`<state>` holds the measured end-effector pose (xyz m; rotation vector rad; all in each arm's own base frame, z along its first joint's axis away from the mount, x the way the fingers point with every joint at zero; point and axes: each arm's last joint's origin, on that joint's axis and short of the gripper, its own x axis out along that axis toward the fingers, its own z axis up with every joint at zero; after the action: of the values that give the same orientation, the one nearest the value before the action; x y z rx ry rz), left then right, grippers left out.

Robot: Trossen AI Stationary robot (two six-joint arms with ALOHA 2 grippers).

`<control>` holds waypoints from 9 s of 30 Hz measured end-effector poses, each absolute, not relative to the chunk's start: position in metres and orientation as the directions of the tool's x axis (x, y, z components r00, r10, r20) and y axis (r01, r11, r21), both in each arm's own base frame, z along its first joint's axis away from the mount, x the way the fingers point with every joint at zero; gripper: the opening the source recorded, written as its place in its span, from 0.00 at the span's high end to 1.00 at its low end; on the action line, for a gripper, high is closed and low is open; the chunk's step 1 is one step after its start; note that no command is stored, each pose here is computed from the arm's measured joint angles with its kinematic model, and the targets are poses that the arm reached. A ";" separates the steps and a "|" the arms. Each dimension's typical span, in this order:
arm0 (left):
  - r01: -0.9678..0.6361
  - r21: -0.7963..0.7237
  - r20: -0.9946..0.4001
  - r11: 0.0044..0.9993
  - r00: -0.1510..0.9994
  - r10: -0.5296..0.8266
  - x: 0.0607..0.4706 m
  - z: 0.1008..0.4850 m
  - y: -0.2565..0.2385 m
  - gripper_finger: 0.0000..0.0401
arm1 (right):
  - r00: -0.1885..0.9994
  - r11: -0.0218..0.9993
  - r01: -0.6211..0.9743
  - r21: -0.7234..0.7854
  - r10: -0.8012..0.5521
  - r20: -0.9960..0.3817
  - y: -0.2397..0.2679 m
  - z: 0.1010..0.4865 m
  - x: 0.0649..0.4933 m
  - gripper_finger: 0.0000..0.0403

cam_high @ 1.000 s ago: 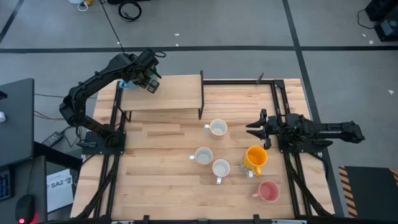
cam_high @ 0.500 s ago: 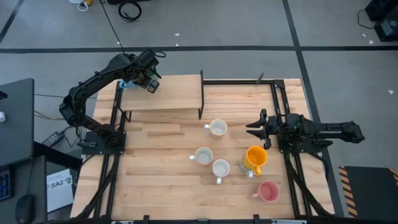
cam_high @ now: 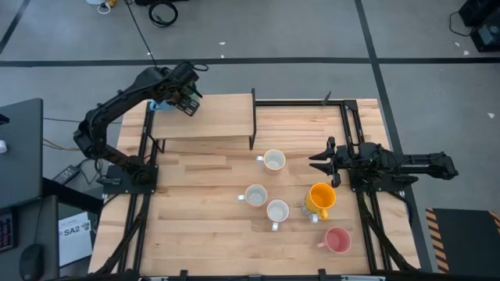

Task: Place coffee mugs
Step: Put the green mug on the shelf, then put the yellow mug on the shelf

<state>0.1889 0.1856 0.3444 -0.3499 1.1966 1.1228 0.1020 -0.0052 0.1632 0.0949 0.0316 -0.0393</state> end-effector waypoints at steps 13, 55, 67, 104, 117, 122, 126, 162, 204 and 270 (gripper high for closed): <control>-0.793 0.146 -0.889 0.592 0.157 0.430 0.194 0.376 0.157 0.57 | 0.987 0.982 0.014 0.190 -0.044 0.154 -0.005 0.181 0.101 0.71; -0.398 0.061 -0.777 0.915 0.557 0.294 0.258 0.391 0.036 0.57 | 0.795 0.825 -0.149 0.545 0.428 -0.430 0.025 0.264 0.137 0.71; -0.399 0.060 -0.777 0.915 0.557 0.294 0.258 0.391 0.036 0.57 | 0.792 0.899 -0.224 0.377 0.393 -0.467 0.030 0.260 0.141 0.71; -0.400 0.060 -0.777 0.915 0.556 0.294 0.258 0.391 0.036 0.57 | 0.597 0.901 -0.020 0.433 0.358 -0.718 0.032 0.227 0.151 0.86; -0.399 0.060 -0.777 0.915 0.556 0.294 0.259 0.391 0.036 0.57 | 0.610 0.898 -0.016 0.439 0.357 -0.707 0.032 0.228 0.153 0.90; -0.400 0.060 -0.777 0.915 0.556 0.294 0.259 0.391 0.036 0.57 | 0.628 0.895 -0.024 0.444 0.360 -0.690 0.032 0.231 0.155 0.93; -0.400 0.060 -0.777 0.915 0.556 0.294 0.259 0.391 0.036 0.57 | 0.659 0.878 0.001 0.479 0.360 -0.661 0.032 0.246 0.157 0.93; -0.117 0.379 -0.381 0.918 0.884 0.270 0.332 0.405 -0.006 0.57 | 0.895 0.541 0.442 0.715 -0.209 -0.395 -0.047 0.289 0.223 0.92; -0.208 0.467 -0.381 0.860 0.830 0.407 0.386 0.359 -0.003 0.64 | 0.896 0.532 0.429 0.730 -0.150 -0.418 -0.058 0.275 0.240 0.92; -0.402 0.470 -0.351 0.786 0.731 0.584 0.382 0.358 0.001 0.85 | 0.931 0.674 0.356 0.648 -0.198 -0.306 -0.079 0.295 0.222 0.58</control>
<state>0.3824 0.0010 0.3585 0.3801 0.5095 0.5574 0.2215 -0.0792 0.2952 0.7719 0.2185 -0.3144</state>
